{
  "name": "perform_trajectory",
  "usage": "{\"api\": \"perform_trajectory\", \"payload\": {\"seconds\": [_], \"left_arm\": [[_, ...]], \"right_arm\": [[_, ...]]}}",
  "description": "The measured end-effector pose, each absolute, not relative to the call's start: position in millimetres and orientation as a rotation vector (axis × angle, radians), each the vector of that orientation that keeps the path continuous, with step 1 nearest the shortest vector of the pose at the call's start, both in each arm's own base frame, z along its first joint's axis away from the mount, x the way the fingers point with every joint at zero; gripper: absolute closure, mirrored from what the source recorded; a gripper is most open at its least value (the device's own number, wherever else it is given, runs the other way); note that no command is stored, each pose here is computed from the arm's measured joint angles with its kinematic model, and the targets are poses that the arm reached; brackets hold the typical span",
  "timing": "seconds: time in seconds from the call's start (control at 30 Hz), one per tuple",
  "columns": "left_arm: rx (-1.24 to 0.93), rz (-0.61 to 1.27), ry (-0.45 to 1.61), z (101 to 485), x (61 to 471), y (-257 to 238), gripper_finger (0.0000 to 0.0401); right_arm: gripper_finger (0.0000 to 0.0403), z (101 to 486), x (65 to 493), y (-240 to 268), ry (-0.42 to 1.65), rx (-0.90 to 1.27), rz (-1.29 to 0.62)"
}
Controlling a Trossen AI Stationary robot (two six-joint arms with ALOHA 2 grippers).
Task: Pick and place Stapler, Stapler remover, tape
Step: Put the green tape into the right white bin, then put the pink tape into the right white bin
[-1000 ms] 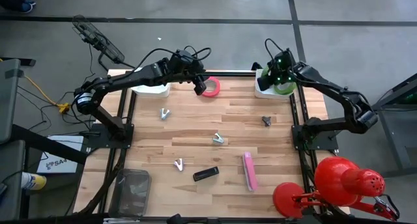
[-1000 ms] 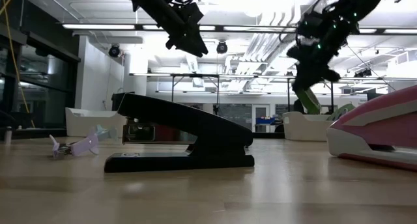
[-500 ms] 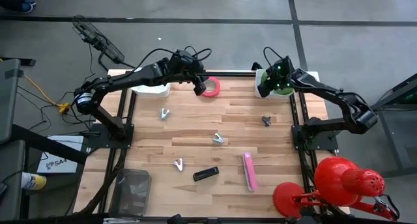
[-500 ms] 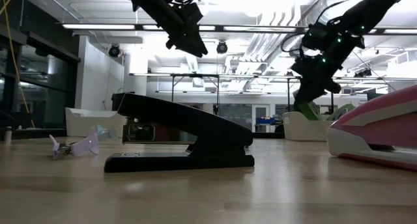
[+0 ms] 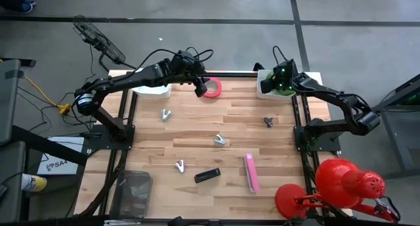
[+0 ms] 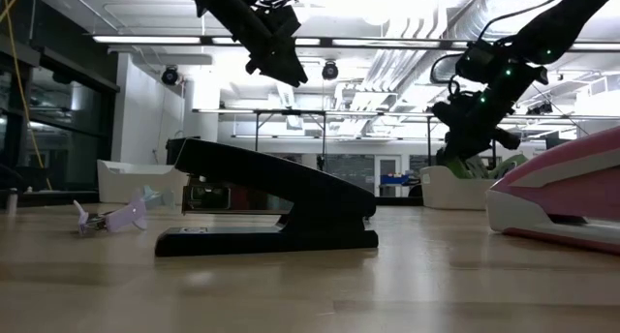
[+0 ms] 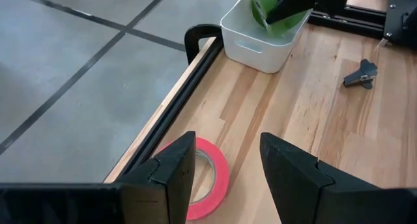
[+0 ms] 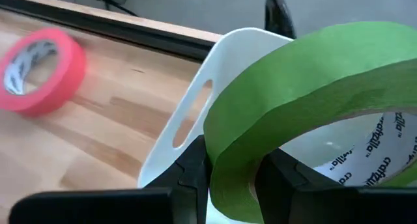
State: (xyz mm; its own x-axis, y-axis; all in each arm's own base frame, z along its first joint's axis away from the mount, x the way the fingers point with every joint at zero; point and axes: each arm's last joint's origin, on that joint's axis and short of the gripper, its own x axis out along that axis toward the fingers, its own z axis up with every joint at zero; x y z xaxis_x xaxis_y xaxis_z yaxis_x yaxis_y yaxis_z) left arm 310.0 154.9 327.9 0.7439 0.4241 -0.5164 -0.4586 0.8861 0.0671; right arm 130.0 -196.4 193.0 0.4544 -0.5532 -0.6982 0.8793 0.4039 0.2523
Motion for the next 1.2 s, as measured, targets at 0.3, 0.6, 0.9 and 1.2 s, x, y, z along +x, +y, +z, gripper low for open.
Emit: {"api": "perform_trajectory", "payload": {"seconds": [0.3, 0.6, 0.9, 1.2], "left_arm": [[-0.066, 0.483, 0.549, 327.9, 310.2, 154.6, 0.0231], [-0.07, 0.483, 0.561, 326.9, 309.6, 154.3, 0.0231], [-0.073, 0.483, 0.573, 326.0, 309.1, 154.0, 0.0231], [-0.073, 0.483, 0.573, 326.0, 309.1, 154.0, 0.0231]], "right_arm": [[0.0307, 195.3, 133.1, -196.4, 0.565, 0.606, -0.858], [0.0255, 195.1, 131.7, -197.4, 0.546, 0.647, -0.935], [0.0195, 195.5, 132.1, -197.5, 0.521, 0.692, -0.941], [0.0181, 195.9, 132.4, -197.6, 0.501, 0.723, -0.949]]}}
